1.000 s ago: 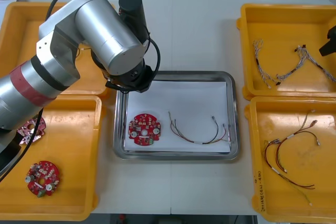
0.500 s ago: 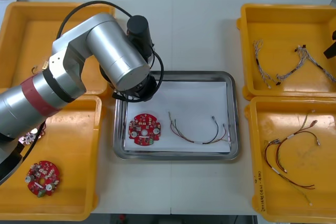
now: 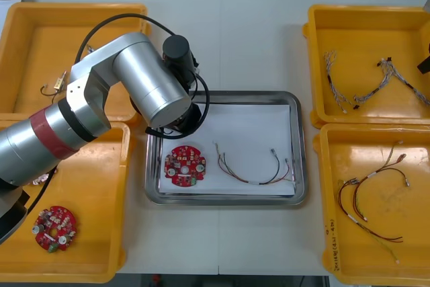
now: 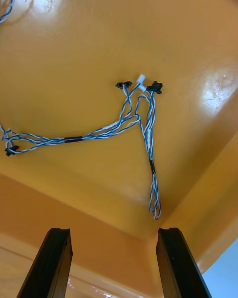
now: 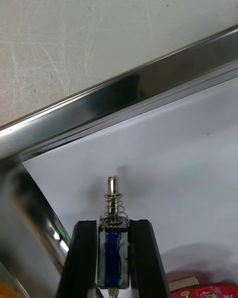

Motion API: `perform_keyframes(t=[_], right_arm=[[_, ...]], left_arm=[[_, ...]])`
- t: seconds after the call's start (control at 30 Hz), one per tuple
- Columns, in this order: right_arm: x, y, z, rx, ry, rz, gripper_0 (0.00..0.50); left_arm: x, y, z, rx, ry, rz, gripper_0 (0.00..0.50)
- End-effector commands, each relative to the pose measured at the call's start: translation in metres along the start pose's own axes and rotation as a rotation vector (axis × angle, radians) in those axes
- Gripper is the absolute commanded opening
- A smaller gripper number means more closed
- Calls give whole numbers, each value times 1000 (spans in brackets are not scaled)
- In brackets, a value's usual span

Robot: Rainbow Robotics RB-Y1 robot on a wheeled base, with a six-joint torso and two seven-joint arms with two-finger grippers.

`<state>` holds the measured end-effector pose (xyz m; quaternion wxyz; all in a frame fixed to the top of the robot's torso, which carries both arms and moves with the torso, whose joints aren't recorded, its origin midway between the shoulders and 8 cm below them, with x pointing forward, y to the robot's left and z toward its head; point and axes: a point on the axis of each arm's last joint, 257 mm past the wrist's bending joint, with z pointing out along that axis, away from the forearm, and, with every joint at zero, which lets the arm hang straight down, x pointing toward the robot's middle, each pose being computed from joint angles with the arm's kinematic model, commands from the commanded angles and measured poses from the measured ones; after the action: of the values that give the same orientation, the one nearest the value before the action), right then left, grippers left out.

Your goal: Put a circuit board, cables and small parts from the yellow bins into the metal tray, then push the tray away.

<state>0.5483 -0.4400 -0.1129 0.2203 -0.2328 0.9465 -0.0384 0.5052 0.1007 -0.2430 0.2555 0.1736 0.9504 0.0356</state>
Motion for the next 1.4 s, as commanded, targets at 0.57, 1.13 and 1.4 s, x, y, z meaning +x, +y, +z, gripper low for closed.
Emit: perform_keyframes(t=[0.57,1.13,1.4], right_arm=[[-19,-49,1,97,-25,-36,500],[-13,-55,31,100,-42,-44,500],[-9,-60,41,114,-47,-52,500]], left_arm=[[-14,-14,-19,45,-52,-124,500],[-38,20,-95,58,-73,-157,500],[-48,71,-126,45,-63,-127,500]])
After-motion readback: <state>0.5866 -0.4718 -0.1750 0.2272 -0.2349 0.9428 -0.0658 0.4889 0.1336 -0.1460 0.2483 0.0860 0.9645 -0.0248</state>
